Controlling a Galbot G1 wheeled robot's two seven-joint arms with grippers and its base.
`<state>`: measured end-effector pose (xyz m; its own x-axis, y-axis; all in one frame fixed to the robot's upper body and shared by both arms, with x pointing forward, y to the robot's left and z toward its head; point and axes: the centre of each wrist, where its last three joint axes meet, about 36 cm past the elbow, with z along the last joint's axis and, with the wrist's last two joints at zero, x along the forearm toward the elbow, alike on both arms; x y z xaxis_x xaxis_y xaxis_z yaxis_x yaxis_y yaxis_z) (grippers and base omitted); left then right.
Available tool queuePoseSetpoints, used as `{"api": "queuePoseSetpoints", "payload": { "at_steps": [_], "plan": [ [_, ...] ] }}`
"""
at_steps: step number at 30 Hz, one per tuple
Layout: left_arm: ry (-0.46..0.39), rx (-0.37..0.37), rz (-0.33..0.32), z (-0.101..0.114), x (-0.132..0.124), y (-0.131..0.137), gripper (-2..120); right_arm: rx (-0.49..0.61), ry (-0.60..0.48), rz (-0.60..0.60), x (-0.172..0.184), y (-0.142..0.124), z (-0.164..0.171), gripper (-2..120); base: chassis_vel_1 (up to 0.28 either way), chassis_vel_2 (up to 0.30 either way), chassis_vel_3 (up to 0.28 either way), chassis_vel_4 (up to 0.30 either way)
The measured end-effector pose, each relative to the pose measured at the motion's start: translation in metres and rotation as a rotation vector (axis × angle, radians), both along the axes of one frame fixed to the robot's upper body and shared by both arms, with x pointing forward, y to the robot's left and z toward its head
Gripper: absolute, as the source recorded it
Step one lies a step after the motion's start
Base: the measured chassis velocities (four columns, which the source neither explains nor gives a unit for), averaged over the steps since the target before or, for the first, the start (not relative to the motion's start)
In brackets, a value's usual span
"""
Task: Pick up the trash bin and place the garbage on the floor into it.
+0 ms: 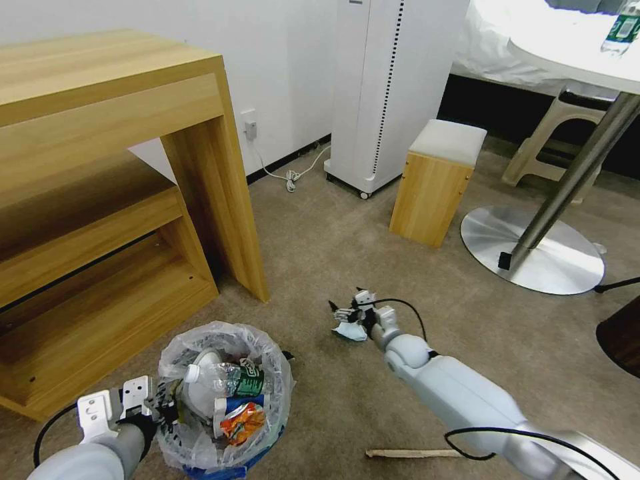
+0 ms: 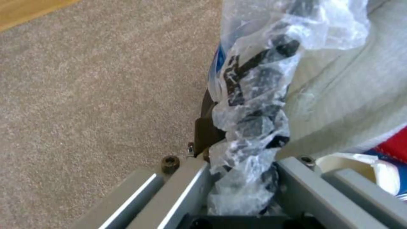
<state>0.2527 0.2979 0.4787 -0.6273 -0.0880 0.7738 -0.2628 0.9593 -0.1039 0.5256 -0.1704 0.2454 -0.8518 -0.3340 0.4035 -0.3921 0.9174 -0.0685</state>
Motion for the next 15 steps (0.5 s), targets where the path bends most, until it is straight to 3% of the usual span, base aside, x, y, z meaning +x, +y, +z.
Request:
{"api": "queuePoseSetpoints", "payload": {
  "at_steps": [3,7,15],
  "plan": [
    [0.011,0.006,-0.001,-0.006,-0.002,-0.001,0,-0.061,0.085,-0.103,-0.008,-0.008,-0.011,100,0.000,0.000,0.000,0.000],
    [0.019,0.006,-0.006,-0.011,-0.002,-0.002,0,-0.042,0.157,-0.189,-0.011,-0.011,-0.020,100,0.000,0.000,0.000,0.000],
    [0.024,0.008,-0.013,-0.013,-0.003,-0.004,0,0.033,0.141,-0.162,-0.012,-0.014,-0.033,100,0.000,0.000,0.000,0.000]
  ]
}}
